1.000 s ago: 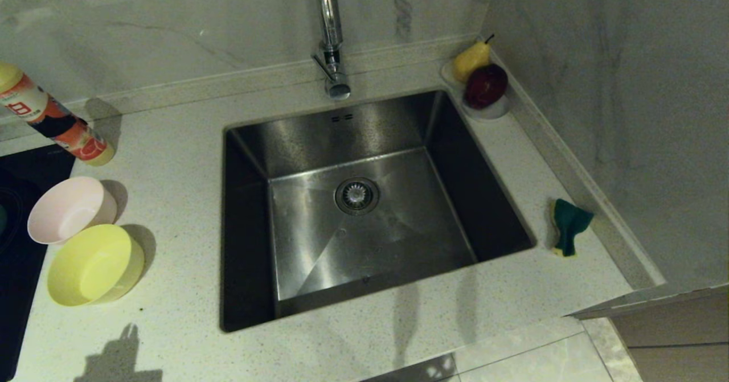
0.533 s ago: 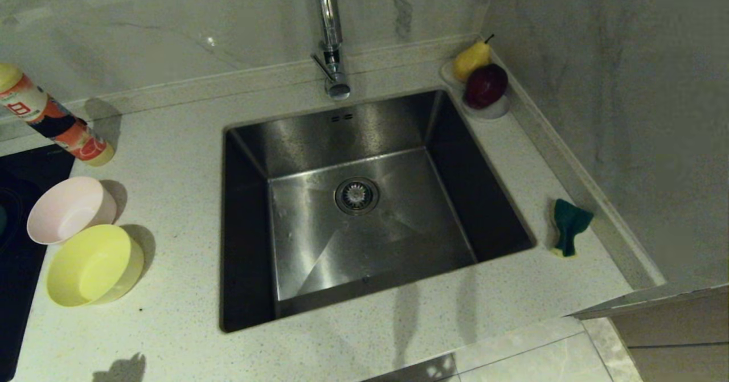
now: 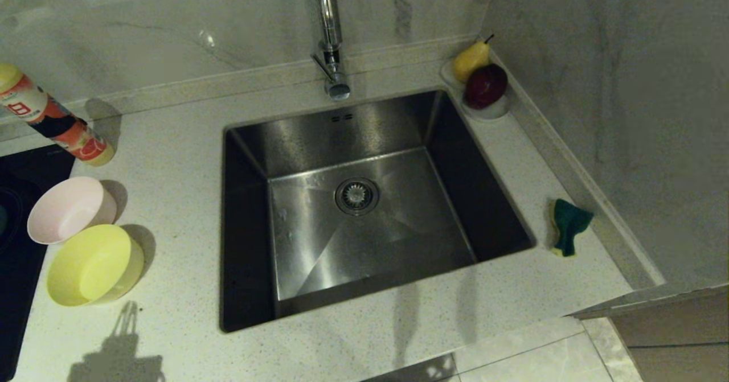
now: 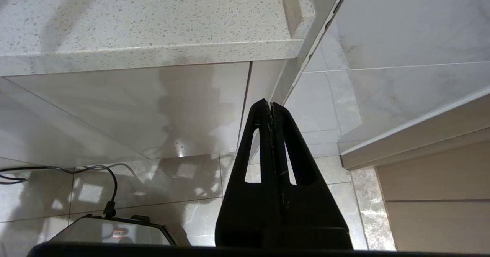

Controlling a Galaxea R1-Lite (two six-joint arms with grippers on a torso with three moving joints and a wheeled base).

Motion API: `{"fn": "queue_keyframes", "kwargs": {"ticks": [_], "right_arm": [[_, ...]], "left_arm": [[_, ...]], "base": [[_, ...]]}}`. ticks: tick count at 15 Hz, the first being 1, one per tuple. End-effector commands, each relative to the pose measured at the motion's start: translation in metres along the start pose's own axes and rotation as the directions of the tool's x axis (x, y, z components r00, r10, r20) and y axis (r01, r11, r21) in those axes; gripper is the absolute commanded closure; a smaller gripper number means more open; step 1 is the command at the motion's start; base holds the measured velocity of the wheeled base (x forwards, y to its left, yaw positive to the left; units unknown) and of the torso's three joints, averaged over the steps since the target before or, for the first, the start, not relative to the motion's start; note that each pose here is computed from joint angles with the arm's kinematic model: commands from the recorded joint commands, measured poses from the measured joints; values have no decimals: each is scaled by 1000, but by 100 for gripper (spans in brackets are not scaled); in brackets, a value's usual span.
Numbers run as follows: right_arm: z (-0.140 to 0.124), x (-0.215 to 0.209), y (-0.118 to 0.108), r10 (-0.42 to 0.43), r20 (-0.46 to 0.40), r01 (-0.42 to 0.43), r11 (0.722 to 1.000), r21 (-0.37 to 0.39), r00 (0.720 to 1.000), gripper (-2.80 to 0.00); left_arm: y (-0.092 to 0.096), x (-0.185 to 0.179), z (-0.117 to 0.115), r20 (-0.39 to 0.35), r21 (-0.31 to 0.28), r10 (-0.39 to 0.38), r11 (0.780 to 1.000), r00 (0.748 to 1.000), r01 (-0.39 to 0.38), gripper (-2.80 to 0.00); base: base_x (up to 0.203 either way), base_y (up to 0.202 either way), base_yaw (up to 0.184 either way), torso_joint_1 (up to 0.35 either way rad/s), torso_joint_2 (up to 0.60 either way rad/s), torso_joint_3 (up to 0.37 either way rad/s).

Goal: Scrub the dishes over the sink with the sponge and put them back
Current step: Place the bowl on the bowl

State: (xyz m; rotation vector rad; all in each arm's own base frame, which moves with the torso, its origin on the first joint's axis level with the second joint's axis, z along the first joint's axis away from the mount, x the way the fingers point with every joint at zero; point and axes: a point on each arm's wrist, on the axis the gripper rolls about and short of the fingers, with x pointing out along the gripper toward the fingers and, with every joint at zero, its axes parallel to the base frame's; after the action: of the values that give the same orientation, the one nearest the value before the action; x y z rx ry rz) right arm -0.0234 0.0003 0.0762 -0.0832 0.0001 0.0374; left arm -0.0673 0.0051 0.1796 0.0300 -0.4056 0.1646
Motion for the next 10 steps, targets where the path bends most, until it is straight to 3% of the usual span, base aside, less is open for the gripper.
{"fn": "queue_keyframes", "kwargs": {"ticks": [1, 4, 6, 8, 10], "right_arm": [[0, 0, 0, 1, 3, -1, 1000, -1, 1000, 0], [0, 0, 0, 1, 2, -1, 1000, -1, 1000, 0], [0, 0, 0, 1, 2, -1, 1000, -1, 1000, 0], [0, 0, 0, 1, 2, -1, 1000, -1, 1000, 0], [0, 0, 0, 1, 3, -1, 1000, -1, 1000, 0]], "left_arm": [[1, 23, 37, -91, 55, 79, 996, 993, -74, 0], [-8, 94, 65, -224, 128, 175, 981, 959, -149, 0], [-12, 143, 72, -283, 214, 335, 936, 899, -281, 0], [-19, 194, 74, -328, 268, 400, 908, 856, -322, 0], [-27, 247, 59, -391, 290, 436, 894, 810, -341, 0]], "base": [[0, 0, 0, 0, 0, 0], [0, 0, 0, 0, 0, 0], [0, 0, 0, 0, 0, 0], [0, 0, 0, 0, 0, 0], [0, 0, 0, 0, 0, 0]]}}
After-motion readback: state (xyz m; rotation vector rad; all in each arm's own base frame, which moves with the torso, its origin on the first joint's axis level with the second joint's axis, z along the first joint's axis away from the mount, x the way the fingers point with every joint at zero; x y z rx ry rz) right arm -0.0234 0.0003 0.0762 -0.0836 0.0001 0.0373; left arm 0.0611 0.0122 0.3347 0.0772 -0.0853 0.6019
